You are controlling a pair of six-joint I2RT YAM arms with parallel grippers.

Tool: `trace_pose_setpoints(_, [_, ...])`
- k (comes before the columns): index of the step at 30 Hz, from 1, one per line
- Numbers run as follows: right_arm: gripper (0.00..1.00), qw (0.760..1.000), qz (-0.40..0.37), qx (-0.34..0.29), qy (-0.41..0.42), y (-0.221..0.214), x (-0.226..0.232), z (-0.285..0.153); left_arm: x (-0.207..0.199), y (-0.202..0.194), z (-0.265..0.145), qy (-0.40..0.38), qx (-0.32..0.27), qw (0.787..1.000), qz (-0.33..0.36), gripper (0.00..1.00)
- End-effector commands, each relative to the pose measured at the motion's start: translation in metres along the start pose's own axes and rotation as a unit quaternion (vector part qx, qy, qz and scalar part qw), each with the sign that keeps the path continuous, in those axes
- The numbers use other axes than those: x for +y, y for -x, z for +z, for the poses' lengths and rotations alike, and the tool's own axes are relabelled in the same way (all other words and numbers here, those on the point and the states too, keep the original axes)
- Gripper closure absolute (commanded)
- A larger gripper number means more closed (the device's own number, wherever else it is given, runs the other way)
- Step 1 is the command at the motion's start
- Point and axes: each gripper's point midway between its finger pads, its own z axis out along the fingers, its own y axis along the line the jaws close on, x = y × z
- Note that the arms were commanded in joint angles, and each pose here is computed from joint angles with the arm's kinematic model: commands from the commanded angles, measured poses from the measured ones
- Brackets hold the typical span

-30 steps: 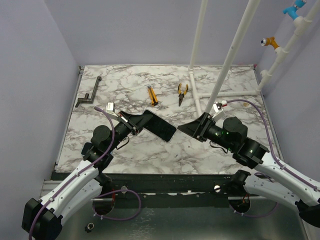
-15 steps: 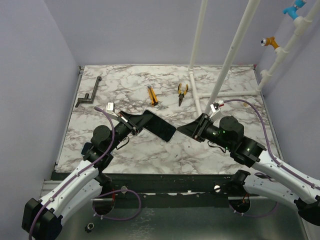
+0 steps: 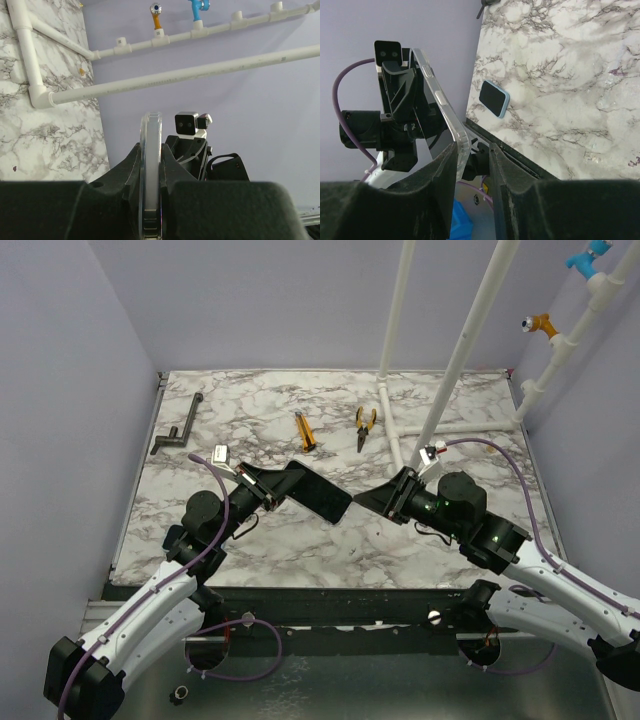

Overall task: Take the phone out of the phone case
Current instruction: Remove the phone case from the phone.

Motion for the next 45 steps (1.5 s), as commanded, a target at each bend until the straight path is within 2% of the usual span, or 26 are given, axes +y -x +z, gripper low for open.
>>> trace_pose_setpoints(1, [0.66,1.000,-0.008,0.004,0.010,0.000,0.006,-0.003,-0.022,0.007,-0.002,-0.040,-0.016,0.999,0.002,1.00])
trace_pose_setpoints(19, [0.65,1.000,-0.014,-0.005,0.019,0.002,0.008,-0.004,-0.022,0.009,-0.006,-0.042,-0.024,0.999,0.002,1.00])
trace_pose_setpoints(45, [0.66,1.000,-0.008,0.026,-0.004,-0.010,-0.003,0.007,-0.027,0.009,-0.006,-0.047,-0.021,0.999,0.004,1.00])
